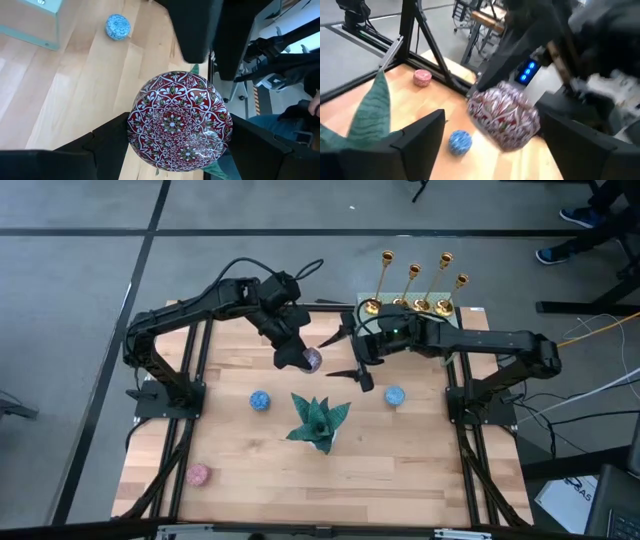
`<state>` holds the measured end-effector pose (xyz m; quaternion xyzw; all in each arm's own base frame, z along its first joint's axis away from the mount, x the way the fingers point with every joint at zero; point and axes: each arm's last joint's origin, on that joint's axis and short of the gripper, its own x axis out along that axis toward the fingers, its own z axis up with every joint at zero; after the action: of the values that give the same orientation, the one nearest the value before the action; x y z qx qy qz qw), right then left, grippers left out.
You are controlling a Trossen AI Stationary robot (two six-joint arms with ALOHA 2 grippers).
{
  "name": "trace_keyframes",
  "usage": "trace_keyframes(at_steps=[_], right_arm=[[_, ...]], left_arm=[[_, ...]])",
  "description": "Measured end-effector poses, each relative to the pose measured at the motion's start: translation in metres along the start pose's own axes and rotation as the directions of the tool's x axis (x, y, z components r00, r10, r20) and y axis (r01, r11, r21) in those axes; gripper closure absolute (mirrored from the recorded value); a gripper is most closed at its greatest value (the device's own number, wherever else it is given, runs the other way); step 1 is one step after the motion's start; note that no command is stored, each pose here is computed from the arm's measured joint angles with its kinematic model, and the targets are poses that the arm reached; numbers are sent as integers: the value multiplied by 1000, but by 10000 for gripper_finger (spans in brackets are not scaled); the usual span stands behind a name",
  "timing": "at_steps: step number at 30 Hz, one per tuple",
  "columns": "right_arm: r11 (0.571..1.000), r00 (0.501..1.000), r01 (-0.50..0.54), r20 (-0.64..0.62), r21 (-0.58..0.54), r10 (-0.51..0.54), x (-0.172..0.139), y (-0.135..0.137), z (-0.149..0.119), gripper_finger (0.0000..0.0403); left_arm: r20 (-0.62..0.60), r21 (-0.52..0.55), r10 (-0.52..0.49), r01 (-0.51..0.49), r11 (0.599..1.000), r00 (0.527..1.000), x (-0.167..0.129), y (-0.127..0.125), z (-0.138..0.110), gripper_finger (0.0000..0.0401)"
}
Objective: Stock candles and holders on shelf
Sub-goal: Put the red scented candle on the shelf
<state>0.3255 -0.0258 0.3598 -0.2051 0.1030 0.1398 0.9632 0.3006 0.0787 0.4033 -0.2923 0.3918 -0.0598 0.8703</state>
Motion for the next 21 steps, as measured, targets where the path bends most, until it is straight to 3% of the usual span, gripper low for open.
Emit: trace_keyframes(at_steps=[5, 14, 21], right_arm=[[996, 1000, 14, 25, -91, -12, 6, -2, -1, 63], [995, 999, 17, 34, -101, -14, 20, -3, -8, 85], [995, 999, 9, 39, -103, -5, 21, -2, -8, 135]], left_arm=[[3, 17, -35, 35, 999, 999, 0, -1, 1, 111], [-8, 50, -118, 118, 992, 993, 7, -9, 3, 111], [-18, 38, -138, 139, 990, 990, 8, -9, 3, 111]])
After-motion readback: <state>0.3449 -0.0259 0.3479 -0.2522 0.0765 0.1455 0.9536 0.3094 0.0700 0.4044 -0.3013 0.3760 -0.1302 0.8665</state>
